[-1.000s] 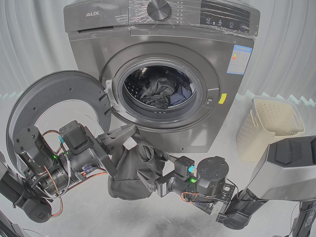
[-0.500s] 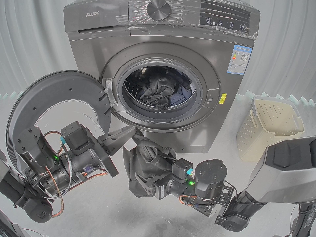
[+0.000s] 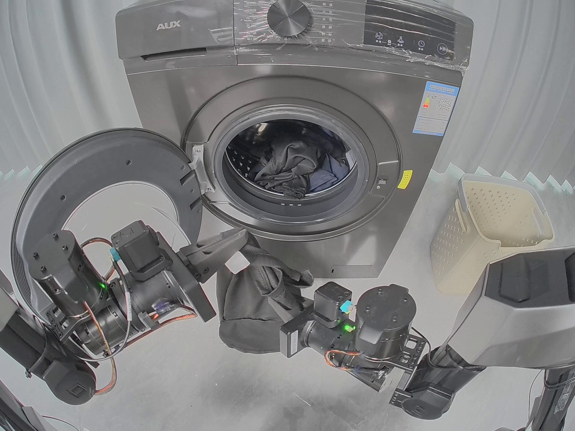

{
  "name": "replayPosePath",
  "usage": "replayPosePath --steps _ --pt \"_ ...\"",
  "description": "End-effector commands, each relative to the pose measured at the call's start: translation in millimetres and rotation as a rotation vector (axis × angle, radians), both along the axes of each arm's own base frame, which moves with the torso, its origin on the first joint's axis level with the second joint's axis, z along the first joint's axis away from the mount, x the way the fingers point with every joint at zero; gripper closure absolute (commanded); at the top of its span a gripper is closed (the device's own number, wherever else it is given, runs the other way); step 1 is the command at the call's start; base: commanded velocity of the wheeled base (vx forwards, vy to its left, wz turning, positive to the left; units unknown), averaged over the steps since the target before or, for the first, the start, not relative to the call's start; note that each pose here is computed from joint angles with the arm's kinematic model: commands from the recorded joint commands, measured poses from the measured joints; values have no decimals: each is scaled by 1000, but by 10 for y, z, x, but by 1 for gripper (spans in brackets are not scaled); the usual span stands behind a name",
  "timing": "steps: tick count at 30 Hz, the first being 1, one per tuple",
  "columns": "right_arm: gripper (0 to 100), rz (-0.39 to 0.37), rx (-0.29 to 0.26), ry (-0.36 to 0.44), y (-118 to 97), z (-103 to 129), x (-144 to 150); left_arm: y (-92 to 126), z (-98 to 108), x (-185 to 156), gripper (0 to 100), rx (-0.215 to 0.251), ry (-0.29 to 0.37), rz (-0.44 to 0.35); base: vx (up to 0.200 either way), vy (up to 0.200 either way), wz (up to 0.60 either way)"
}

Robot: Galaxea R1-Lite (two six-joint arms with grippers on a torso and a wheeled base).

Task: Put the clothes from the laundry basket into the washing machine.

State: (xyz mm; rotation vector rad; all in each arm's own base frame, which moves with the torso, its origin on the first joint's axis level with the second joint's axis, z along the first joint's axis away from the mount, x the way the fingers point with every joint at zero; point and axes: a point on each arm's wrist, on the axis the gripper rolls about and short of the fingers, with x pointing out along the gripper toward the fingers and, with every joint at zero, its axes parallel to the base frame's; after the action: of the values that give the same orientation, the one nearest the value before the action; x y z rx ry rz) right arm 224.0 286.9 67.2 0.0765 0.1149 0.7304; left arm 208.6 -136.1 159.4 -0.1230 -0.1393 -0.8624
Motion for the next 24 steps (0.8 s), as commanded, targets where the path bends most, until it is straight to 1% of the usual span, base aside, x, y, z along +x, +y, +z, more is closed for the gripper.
replayPosePath --steps 1,6,7,8,13,19,20,22,24 --pt "100 1 11 -7 -7 52 -18 14 -31 37 100 6 11 13 0 0 0" --pt "100 12 37 -17 -68 194 -111 11 -56 125 100 2 20 74 0 0 0" --pt "100 12 37 -17 -68 194 -111 11 -56 125 100 2 20 74 0 0 0" --pt "100 16 39 -15 -112 232 -157 4 -66 162 100 -1 23 98 0 0 0" --pt "100 20 37 -4 -182 248 -228 0 -75 171 100 -1 28 102 0 0 0" --pt "100 23 36 1 -184 238 -243 2 -69 176 100 -2 25 104 0 0 0" --pt "100 23 37 0 -182 241 -241 3 -72 174 0 -2 27 102 0 0 0" --pt "100 20 36 1 -185 240 -237 5 -69 179 0 -9 32 104 0 0 0" --pt "100 6 39 -2 -203 256 -216 22 -65 191 0 -27 49 107 0 0 0"
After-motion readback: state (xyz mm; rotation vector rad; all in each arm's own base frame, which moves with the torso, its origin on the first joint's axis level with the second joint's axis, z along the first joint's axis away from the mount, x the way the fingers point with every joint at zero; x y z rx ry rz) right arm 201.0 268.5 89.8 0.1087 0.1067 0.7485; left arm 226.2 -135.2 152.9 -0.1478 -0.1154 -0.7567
